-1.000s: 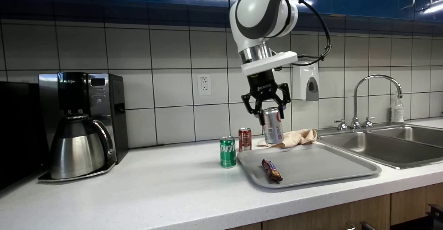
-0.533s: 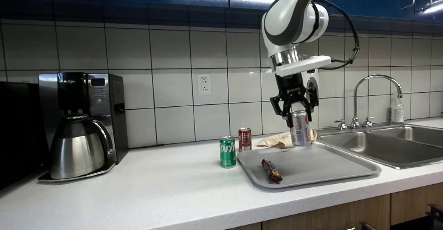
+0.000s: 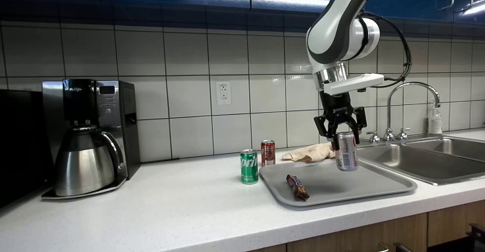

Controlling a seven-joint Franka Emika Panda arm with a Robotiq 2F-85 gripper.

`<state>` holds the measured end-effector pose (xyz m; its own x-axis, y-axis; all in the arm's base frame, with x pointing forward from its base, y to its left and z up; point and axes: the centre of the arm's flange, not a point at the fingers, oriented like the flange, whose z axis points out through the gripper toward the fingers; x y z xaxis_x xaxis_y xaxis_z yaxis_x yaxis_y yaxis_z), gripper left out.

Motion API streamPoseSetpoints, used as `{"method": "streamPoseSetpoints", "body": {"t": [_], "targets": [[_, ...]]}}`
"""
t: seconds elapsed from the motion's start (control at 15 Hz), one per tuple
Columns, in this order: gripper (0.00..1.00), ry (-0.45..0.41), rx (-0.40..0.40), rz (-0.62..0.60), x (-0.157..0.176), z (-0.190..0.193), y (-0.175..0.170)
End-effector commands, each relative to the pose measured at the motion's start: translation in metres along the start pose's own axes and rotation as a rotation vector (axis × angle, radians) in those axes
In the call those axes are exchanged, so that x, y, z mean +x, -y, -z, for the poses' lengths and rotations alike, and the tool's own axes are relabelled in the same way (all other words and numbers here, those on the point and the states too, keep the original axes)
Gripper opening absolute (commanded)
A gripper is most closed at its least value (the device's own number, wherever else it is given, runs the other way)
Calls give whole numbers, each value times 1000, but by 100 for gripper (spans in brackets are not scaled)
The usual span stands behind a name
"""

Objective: Put the cans on the tray

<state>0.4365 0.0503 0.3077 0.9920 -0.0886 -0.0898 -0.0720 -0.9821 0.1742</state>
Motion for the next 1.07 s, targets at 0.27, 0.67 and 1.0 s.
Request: {"method": "streamPoseSetpoints", "body": {"t": [0.27,0.67,1.0], "targets": [[40,-57,36,53,12,-27,-2],[40,-68,53,70,19,-46,2],[40,-73,66,81,21,-53,4]]}}
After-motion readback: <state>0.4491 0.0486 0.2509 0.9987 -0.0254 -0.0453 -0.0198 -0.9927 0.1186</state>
